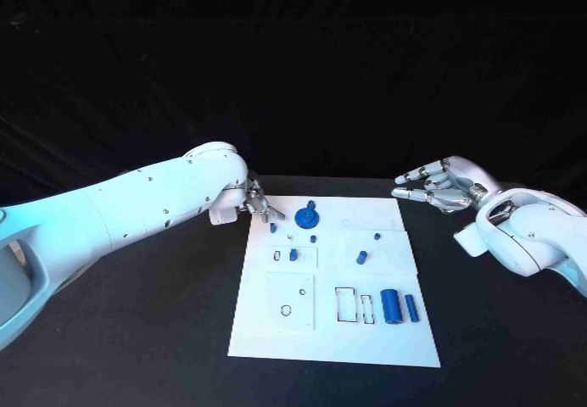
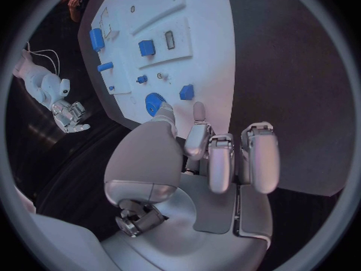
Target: Assemble the parts on the task board
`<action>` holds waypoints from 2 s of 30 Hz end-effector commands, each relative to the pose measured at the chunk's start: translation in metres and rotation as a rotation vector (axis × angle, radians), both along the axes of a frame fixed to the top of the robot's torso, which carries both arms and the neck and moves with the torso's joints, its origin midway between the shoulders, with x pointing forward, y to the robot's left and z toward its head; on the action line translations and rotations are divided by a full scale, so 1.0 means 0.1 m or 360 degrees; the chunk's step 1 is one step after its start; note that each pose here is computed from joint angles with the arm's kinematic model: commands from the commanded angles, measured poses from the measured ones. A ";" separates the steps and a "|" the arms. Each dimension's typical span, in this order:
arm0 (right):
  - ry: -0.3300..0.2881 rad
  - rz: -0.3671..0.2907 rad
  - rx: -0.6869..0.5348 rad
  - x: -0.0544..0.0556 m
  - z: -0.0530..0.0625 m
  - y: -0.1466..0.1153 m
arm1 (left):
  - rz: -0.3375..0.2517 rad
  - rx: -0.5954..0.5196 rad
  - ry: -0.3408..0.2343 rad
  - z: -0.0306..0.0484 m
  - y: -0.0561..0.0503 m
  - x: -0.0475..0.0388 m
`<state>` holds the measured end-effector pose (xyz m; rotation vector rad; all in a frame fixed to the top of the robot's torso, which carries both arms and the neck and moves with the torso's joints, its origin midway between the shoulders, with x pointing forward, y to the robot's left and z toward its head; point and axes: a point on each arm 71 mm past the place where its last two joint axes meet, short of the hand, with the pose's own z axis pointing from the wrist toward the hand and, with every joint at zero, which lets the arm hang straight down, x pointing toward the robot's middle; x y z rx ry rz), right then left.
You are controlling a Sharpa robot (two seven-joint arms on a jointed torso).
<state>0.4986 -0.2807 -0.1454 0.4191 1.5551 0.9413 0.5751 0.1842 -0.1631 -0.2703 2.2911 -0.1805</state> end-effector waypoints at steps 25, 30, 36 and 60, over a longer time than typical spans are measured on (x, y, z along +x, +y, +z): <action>0.0004 0.0027 -0.0004 0.00 -0.01 0.02 | -0.0044 0.0006 0.0065 -0.114 -0.06 -0.032; 0.0005 0.0029 -0.0004 0.01 -0.01 0.02 | -0.0044 -0.0005 0.0067 -0.114 -0.08 -0.036; 0.0007 0.0028 -0.0005 0.01 -0.01 0.02 | -0.0032 -0.0015 0.0058 -0.112 -0.07 -0.030; 0.0009 0.0026 -0.0007 0.02 -0.02 0.02 | 0.0002 -0.0166 0.0111 -0.132 -0.08 -0.048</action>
